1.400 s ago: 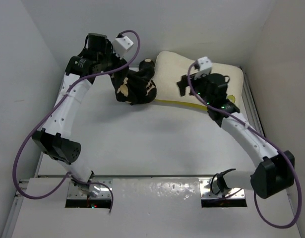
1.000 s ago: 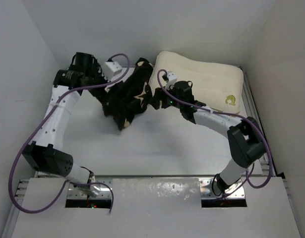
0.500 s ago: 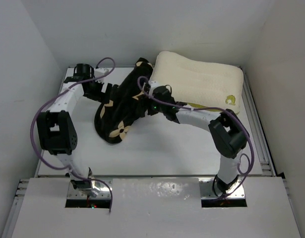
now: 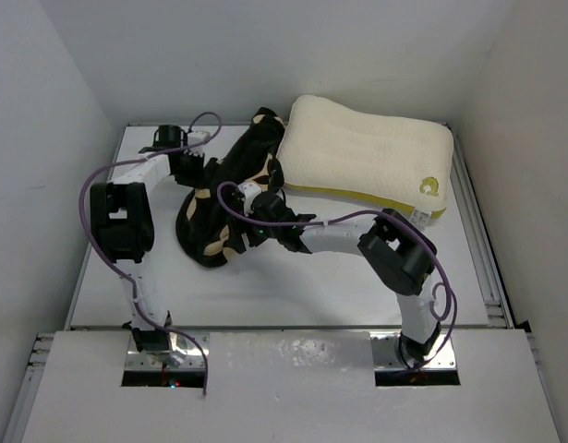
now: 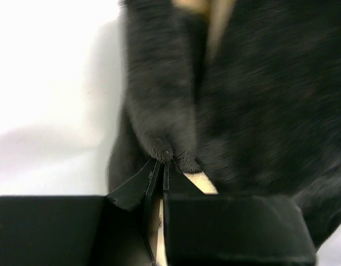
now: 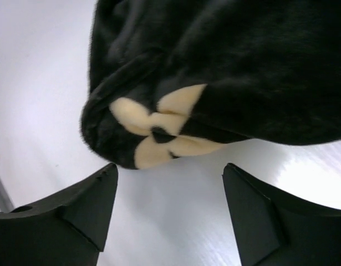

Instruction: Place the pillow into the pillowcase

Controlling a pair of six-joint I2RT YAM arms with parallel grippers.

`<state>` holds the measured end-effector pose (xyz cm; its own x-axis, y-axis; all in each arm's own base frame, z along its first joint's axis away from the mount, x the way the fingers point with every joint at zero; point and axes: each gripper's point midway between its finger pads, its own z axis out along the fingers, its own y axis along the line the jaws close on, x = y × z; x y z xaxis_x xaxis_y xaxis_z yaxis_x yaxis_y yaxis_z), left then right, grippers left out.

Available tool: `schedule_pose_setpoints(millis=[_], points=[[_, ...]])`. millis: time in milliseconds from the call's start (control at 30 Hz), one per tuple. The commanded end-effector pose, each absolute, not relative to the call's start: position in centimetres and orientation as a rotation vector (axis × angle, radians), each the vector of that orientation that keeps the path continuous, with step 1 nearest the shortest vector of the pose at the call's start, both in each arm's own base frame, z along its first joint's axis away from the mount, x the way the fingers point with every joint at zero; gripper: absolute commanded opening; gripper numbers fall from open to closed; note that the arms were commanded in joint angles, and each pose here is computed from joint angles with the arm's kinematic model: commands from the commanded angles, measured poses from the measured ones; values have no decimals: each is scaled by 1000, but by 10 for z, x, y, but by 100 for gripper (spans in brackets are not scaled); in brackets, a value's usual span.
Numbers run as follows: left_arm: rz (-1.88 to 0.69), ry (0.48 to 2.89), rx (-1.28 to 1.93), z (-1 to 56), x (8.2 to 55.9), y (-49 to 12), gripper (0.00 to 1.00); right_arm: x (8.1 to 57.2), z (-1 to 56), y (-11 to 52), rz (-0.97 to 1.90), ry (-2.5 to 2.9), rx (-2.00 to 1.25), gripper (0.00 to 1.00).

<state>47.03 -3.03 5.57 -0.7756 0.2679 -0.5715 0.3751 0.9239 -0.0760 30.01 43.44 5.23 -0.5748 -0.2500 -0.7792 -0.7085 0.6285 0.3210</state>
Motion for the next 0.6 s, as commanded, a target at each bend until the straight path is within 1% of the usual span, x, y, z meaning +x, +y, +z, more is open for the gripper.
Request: schedule_pose_setpoints(millis=[0,33,67,100,133,167,200,233,300,333,400,467,500,567], points=[[-282,2408,339,110,479,2,0,317,91,431,794,2044,-697,77],[-251,2394,291,126,480,22,0,320,93,427,777,2048,-693,78],[-207,2377,249,153,474,38,0,319,90,422,758,2072,-696,78],[-158,2294,213,197,483,57,0,320,93,419,757,2074,-691,78],[-95,2228,107,235,475,99,0,325,102,412,754,2065,-672,78],[-65,2174,56,265,468,120,0,327,108,409,757,2053,-661,78],[9,2067,23,315,465,143,0,330,107,400,747,2054,-645,78],[150,1954,-49,370,442,182,0,332,120,394,756,2019,-621,78],[366,1850,-68,418,415,213,0,342,134,384,762,1990,-565,77],[513,1718,-85,468,389,218,0,347,151,379,775,1948,-538,77],[571,1644,-36,495,368,207,0,357,162,368,770,1928,-492,77],[504,1604,72,523,357,175,0,363,176,362,769,1896,-467,76],[470,1602,107,528,358,163,0,369,187,356,766,1871,-446,76],[293,1587,262,527,373,100,0,374,199,348,762,1847,-413,76]])
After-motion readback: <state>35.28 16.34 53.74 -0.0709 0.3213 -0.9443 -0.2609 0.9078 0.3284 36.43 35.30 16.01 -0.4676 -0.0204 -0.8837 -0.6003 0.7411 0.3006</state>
